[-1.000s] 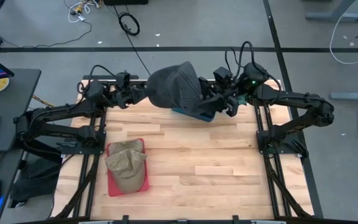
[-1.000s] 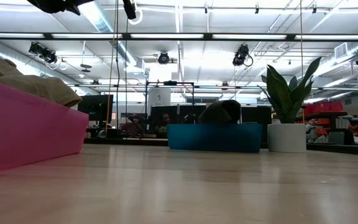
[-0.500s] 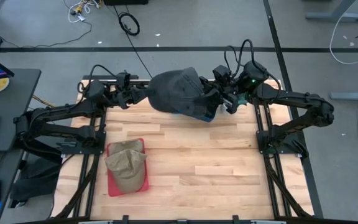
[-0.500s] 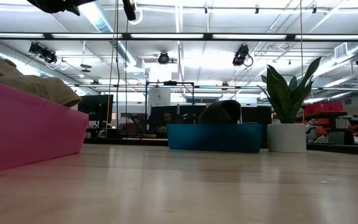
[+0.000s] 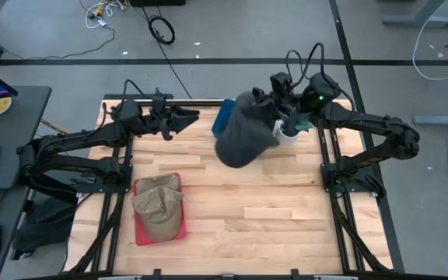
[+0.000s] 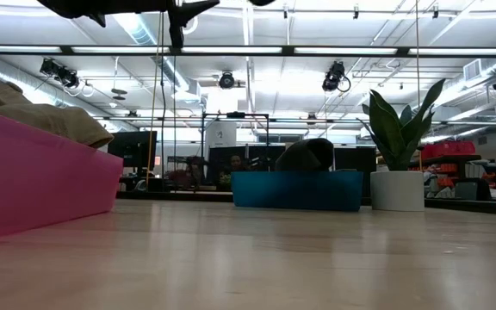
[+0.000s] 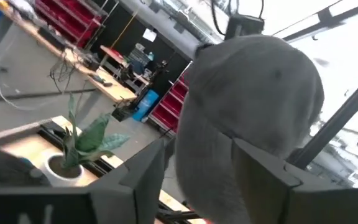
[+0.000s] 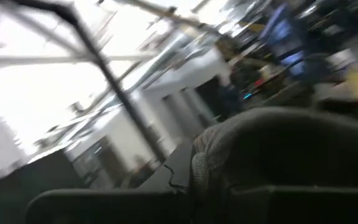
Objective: Pick & Place hat
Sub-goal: Put the black cap into the blue bin
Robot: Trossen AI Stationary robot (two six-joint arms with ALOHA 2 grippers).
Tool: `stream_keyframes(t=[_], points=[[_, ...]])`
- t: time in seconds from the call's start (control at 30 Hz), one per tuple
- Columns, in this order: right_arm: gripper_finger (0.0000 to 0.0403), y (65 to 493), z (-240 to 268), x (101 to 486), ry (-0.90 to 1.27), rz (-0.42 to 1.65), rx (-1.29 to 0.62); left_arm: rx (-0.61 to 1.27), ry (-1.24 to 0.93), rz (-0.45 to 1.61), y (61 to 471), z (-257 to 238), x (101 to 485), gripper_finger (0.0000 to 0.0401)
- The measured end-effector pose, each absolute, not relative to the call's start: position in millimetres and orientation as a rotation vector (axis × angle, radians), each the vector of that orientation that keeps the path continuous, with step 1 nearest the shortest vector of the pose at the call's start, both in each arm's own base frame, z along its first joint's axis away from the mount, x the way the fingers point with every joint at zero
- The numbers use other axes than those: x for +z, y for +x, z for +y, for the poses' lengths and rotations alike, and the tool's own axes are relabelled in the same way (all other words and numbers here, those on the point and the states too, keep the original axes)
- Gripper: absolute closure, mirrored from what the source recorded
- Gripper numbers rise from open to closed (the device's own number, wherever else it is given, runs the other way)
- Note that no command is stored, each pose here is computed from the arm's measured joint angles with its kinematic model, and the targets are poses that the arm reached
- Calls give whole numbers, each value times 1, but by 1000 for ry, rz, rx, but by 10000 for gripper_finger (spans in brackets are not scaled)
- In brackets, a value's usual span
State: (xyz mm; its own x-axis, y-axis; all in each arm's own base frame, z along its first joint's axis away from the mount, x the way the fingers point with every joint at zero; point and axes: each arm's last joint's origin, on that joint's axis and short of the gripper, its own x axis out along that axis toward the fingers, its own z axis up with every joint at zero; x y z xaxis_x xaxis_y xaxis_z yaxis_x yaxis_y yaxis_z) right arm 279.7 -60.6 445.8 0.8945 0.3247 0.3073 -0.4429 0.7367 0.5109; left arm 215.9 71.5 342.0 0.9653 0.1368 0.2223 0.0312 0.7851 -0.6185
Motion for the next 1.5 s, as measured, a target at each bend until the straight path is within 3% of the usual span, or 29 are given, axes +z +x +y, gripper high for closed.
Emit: stream_keyframes(t=[0.17, 0.47, 1.03, 1.5], points=[[384, 279, -79, 439, 669, -215, 199, 54, -566, -279, 212, 68, 346, 192], [384, 281, -109, 412, 718, -103, -199, 59, -436, -297, 203, 64, 353, 207], [384, 325, -151, 342, 818, 86, -403, 56, -437, -253, 203, 64, 350, 213], [384, 319, -165, 319, 849, 213, -588, 57, -442, -243, 203, 63, 349, 213]])
